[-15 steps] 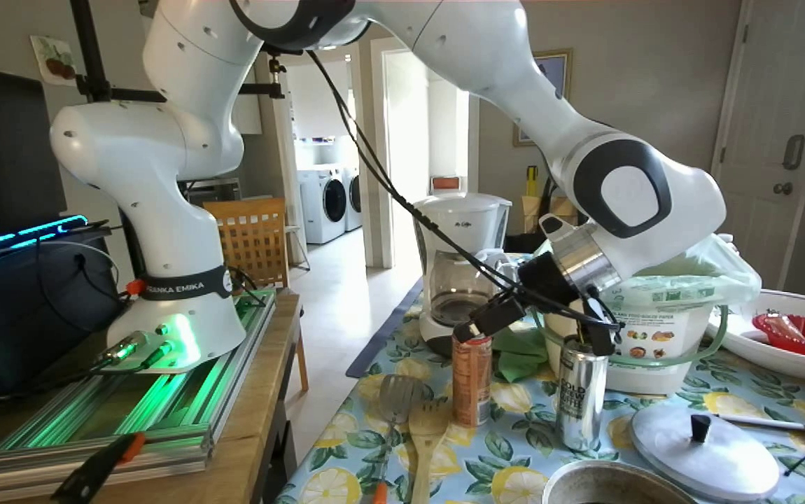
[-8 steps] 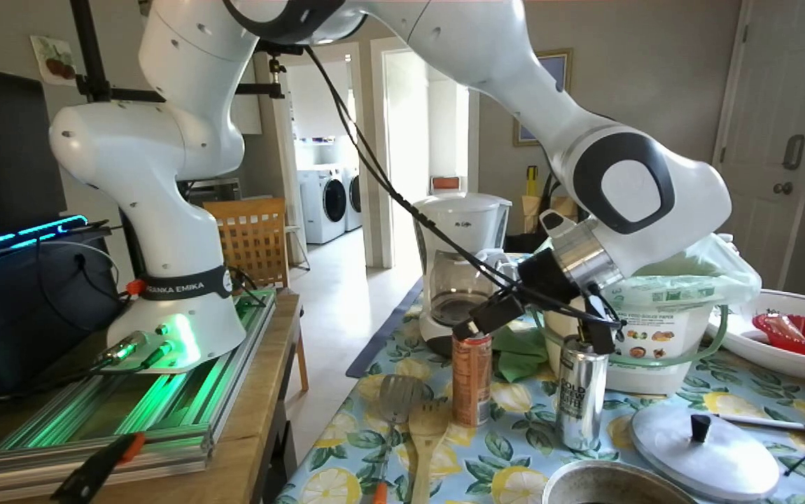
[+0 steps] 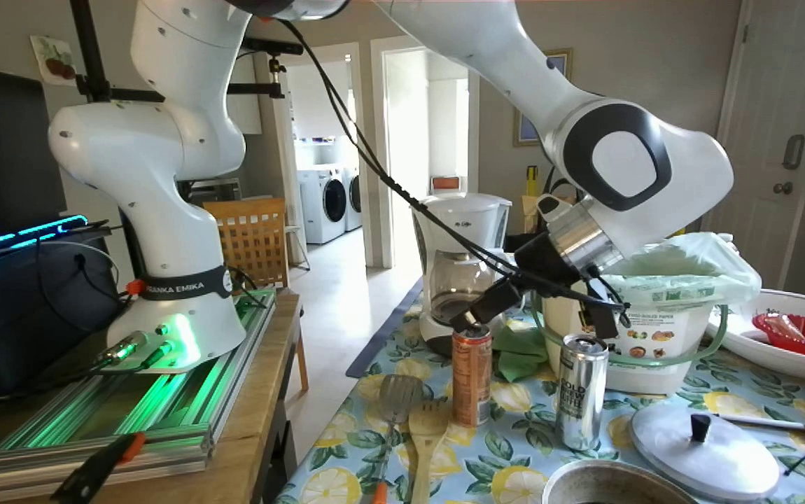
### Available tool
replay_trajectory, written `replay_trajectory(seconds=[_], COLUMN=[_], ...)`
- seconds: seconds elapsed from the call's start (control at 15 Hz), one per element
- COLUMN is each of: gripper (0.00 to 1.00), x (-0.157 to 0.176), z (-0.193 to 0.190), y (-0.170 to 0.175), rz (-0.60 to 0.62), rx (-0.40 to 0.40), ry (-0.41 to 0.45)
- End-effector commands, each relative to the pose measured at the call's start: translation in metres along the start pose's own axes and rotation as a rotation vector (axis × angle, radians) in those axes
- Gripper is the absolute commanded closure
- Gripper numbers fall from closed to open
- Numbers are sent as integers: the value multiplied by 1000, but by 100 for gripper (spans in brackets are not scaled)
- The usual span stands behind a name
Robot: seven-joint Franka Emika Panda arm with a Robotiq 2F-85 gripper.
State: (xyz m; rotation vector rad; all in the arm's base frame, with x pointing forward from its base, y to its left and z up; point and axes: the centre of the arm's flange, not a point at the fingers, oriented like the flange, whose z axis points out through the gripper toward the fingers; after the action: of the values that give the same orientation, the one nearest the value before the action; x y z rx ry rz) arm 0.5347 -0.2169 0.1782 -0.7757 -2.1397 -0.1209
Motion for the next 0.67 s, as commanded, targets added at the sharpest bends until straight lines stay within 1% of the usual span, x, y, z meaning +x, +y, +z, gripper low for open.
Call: replay_trajectory(seconds=[0.0, 0.2, 0.4, 0.6], gripper=[0, 0, 0, 0], x=[39, 60, 80, 97], z=[-3, -13, -21, -29], y=[-8, -3, 1, 2], rz=[-19, -28, -29, -25], rx=[-20, -20, -29, -42], ry=[-117, -212, -287, -387])
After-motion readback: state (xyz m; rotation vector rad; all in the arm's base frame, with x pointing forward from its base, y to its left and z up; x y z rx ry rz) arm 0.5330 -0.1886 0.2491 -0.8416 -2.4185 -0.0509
